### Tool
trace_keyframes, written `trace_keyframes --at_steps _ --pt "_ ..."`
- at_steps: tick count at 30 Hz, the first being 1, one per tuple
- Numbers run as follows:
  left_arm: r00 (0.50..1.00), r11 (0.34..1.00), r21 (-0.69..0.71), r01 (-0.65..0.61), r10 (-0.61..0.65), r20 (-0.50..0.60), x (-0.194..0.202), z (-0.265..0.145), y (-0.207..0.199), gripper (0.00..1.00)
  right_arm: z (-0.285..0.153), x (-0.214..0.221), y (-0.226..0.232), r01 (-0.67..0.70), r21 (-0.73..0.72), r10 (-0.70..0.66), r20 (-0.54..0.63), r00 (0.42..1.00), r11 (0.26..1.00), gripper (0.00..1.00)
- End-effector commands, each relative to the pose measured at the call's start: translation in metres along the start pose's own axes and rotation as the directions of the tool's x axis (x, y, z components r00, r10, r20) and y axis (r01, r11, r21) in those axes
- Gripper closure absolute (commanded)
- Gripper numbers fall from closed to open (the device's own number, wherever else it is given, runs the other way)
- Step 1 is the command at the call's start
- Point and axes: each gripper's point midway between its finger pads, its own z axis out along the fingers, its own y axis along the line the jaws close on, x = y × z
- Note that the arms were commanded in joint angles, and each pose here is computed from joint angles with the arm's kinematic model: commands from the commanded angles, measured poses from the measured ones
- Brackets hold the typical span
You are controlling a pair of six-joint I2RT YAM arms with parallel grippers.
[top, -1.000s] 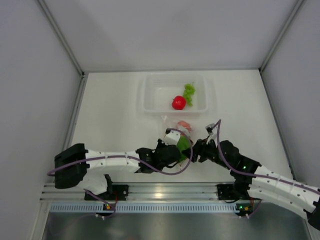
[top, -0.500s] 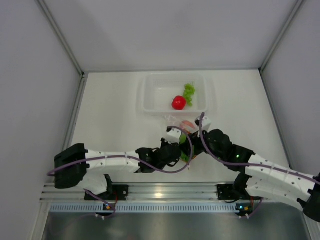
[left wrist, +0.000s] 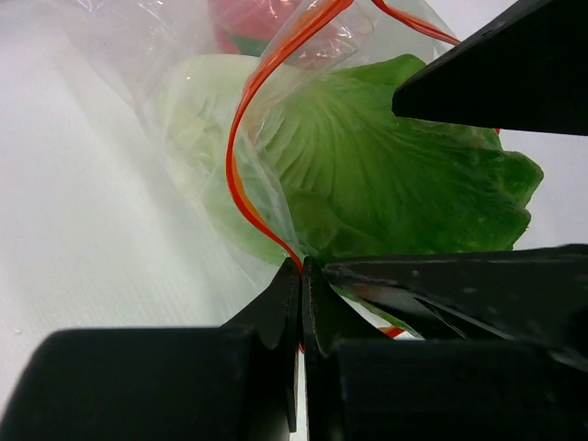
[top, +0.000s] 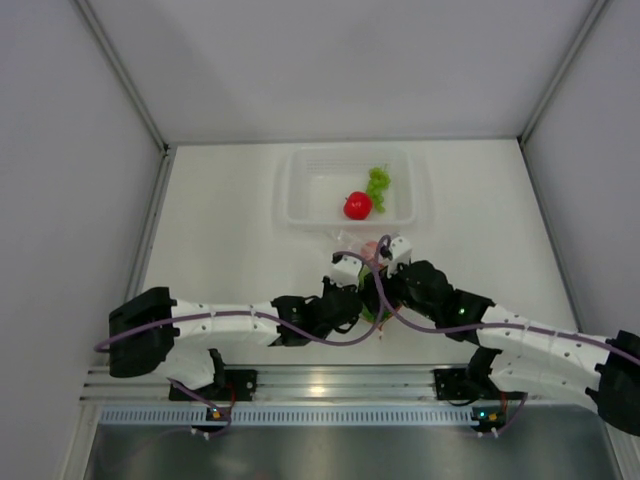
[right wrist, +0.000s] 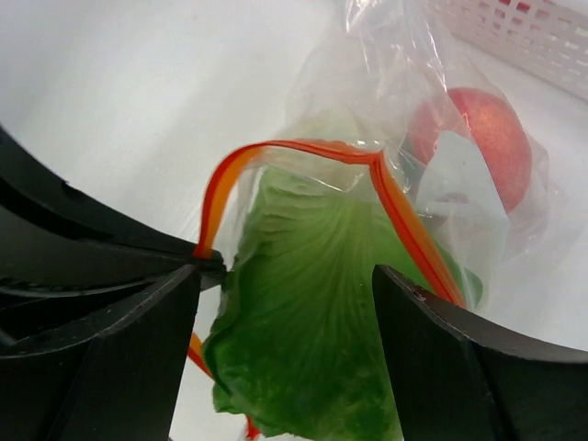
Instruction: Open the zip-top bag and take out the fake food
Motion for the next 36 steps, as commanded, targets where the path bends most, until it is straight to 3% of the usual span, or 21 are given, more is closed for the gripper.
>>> trace_keyframes --at_steps 1,7,11,16,18,25,29,31,32,34,36 --pt "0.995 0.995 0.070 0.077 -0.081 0.065 -0.021 -0.005 -0.017 1.00 0.012 -0.020 -0.001 0.070 0.015 -0.070 0.049 0.996 0.997 0.23" --pt "0.992 0.995 0.054 0.086 -0.091 0.088 -0.026 -0.008 -0.010 1.00 0.032 0.009 -0.013 0.109 0.064 -0.105 -0.055 0.993 0.992 0.20" --pt "0.992 0.995 0.050 0.085 -0.089 0.089 -0.026 -0.008 -0.009 1.00 0.045 0.027 -0.003 0.075 0.015 -0.073 -0.096 0.993 0.997 0.16" --pt "0.989 0.993 0.051 0.106 -0.111 0.100 -0.029 -0.011 -0.007 1.00 0.053 0.057 -0.017 0.023 0.087 -0.011 -0.141 0.990 0.996 0.10" --pt "0.988 0.992 0.049 0.113 -0.117 0.103 -0.029 -0.011 -0.006 1.00 0.055 0.065 -0.021 0.006 0.109 0.009 -0.138 0.990 0.994 0.00" --pt "0.987 0.990 0.060 0.125 -0.130 0.092 -0.026 -0.011 -0.006 1.00 0.074 0.081 -0.032 -0.018 0.198 0.051 -0.162 0.986 0.980 0.01" --pt "0.987 0.990 0.056 0.130 -0.134 0.091 -0.022 -0.013 -0.001 1.00 0.082 0.079 -0.034 -0.034 0.226 0.066 -0.137 0.988 0.974 0.14" --pt "0.985 0.989 0.055 0.137 -0.142 0.097 -0.023 -0.015 0.002 1.00 0.084 0.076 -0.032 -0.037 0.215 0.064 -0.121 0.991 0.976 0.29" --pt "0.985 0.989 0.053 0.137 -0.141 0.097 -0.022 -0.016 0.004 1.00 0.085 0.075 -0.030 -0.038 0.203 0.063 -0.119 0.991 0.978 0.44" --pt "0.984 0.989 0.049 0.141 -0.145 0.105 -0.023 -0.018 0.008 1.00 0.084 0.071 -0.027 -0.038 0.194 0.059 -0.104 0.993 0.980 0.60" --pt "0.983 0.989 0.041 0.144 -0.147 0.114 -0.024 -0.020 0.014 1.00 0.082 0.066 -0.024 -0.045 0.178 0.062 -0.090 0.994 0.983 0.68"
